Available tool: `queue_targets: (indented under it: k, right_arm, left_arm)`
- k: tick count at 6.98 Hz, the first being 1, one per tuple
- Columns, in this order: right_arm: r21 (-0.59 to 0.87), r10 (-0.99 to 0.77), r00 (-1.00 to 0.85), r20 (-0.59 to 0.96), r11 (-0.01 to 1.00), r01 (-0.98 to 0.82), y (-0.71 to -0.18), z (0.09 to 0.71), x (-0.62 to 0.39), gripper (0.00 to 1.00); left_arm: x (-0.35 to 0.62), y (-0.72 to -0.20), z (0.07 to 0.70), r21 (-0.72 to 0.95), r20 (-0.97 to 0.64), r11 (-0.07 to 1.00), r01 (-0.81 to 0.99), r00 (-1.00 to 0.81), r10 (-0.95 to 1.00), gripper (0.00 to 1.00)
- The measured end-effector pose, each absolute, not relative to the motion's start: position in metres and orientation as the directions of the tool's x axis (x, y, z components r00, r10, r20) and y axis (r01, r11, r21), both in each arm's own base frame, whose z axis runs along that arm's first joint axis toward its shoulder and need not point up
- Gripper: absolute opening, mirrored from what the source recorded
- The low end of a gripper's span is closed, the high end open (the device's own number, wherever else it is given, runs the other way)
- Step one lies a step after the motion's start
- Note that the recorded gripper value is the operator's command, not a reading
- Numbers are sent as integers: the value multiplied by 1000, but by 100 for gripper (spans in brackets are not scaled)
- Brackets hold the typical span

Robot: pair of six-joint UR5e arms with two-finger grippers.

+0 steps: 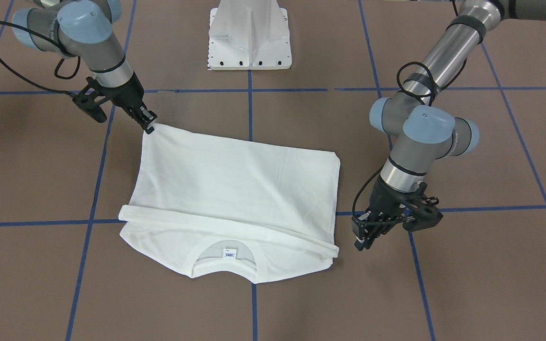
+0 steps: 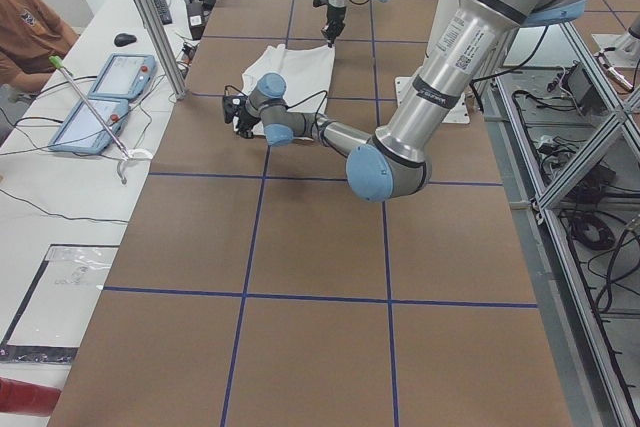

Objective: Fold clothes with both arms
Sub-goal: 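Drag the shirt toward the robot with the right gripper while the left gripper approaches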

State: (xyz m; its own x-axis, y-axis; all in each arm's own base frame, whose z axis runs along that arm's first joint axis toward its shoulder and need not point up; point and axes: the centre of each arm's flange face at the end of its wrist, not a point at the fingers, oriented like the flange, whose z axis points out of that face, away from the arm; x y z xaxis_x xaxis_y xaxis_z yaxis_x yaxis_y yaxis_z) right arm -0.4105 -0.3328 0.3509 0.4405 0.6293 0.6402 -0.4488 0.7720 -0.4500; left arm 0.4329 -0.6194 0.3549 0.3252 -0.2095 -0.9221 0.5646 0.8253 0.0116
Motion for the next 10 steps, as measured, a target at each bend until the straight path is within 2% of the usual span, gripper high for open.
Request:
queue_targets:
  k: [3, 4, 5, 6, 7, 10]
  right_arm:
    - [-551, 539, 572, 618, 816, -174, -180, 322, -429, 0]
    - [-577, 503, 627, 595, 810, -102, -133, 323, -431, 99]
    - [-597, 481, 663, 573, 800, -65, -101, 324, -433, 100]
    - [-618, 498, 671, 550, 783, -74, -92, 324, -432, 100]
    - [-632, 543, 645, 538, 766, -117, -110, 323, -428, 100]
    - [-634, 706, 432, 562, 702, -323, -245, 311, -385, 100]
  left_arm:
    - [413, -567, 322, -105, -950, 857, 505, 202, -236, 29]
    - [404, -547, 314, -160, -952, 867, 473, 157, -262, 31]
    - [400, -524, 307, -212, -949, 871, 443, 119, -291, 34]
    - [402, -499, 303, -265, -940, 872, 411, 90, -329, 44]
    - [412, -473, 302, -328, -923, 867, 376, 69, -379, 50]
    - [465, -386, 302, -510, -828, 809, 294, 85, -553, 54]
